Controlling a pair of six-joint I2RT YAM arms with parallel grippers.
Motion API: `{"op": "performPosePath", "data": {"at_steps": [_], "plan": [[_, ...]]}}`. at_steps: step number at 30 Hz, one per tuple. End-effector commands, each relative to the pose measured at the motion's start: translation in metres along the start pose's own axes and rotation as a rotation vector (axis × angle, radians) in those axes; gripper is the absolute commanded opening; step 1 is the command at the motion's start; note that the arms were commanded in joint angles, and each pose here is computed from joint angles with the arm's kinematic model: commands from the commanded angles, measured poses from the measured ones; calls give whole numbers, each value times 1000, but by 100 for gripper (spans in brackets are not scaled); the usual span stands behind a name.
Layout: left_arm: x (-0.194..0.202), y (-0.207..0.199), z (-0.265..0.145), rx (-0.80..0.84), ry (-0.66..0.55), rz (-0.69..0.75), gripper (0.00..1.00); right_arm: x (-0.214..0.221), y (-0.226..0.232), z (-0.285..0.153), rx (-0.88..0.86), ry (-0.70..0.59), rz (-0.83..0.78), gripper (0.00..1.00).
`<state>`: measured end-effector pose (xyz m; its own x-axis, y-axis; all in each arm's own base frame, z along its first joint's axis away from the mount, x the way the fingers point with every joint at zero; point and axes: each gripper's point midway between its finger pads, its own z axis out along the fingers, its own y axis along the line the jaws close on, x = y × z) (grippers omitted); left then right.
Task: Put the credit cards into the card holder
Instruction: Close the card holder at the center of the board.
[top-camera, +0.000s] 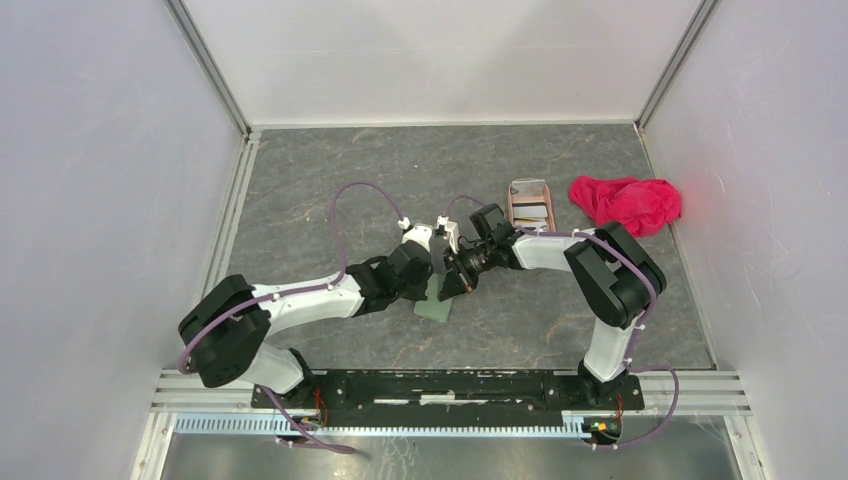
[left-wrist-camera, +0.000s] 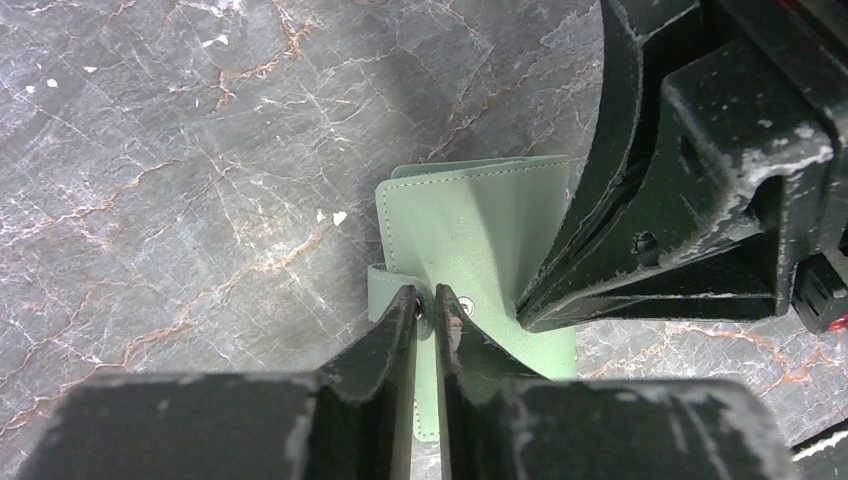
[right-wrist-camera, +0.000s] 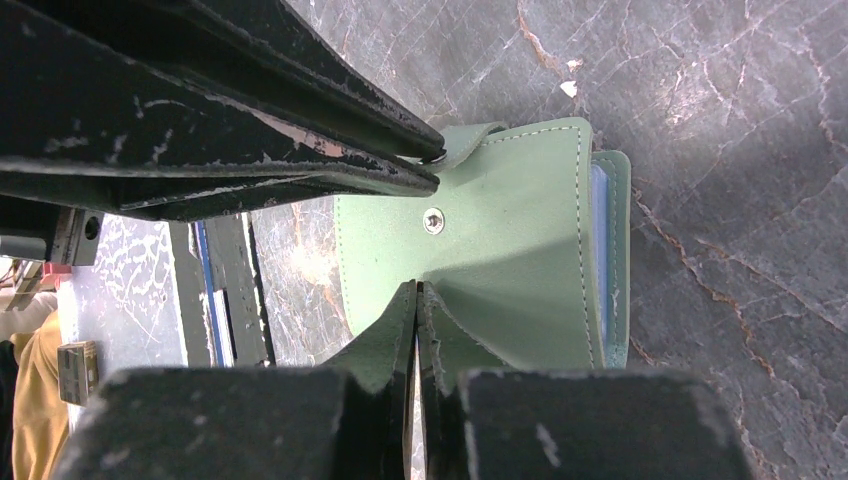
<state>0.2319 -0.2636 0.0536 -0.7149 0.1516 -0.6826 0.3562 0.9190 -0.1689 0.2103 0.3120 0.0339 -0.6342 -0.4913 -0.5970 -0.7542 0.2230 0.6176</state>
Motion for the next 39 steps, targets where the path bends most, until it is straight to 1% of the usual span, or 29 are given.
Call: {"op": "performPosePath", "data": {"at_steps": [1, 6, 7, 17, 22, 39], "plan": [[-20, -6, -3, 0, -52, 20, 15, 5, -14, 6, 56, 26, -11, 6], [-21, -7, -5, 5, -52, 22, 2, 5, -14, 6, 54, 25, -11, 6], [-21, -7, -5, 7, -52, 23, 2, 5, -14, 6, 54, 25, -12, 6], [-27, -11, -15, 50, -78, 47, 2, 5, -13, 7, 49, 23, -4, 6], [-26, -21, -18, 114, -79, 67, 2, 6, -11, 9, 28, 22, 18, 6], [-1, -33, 1, 183, 6, 82, 2, 2, -6, 9, -16, -6, 62, 8]]}}
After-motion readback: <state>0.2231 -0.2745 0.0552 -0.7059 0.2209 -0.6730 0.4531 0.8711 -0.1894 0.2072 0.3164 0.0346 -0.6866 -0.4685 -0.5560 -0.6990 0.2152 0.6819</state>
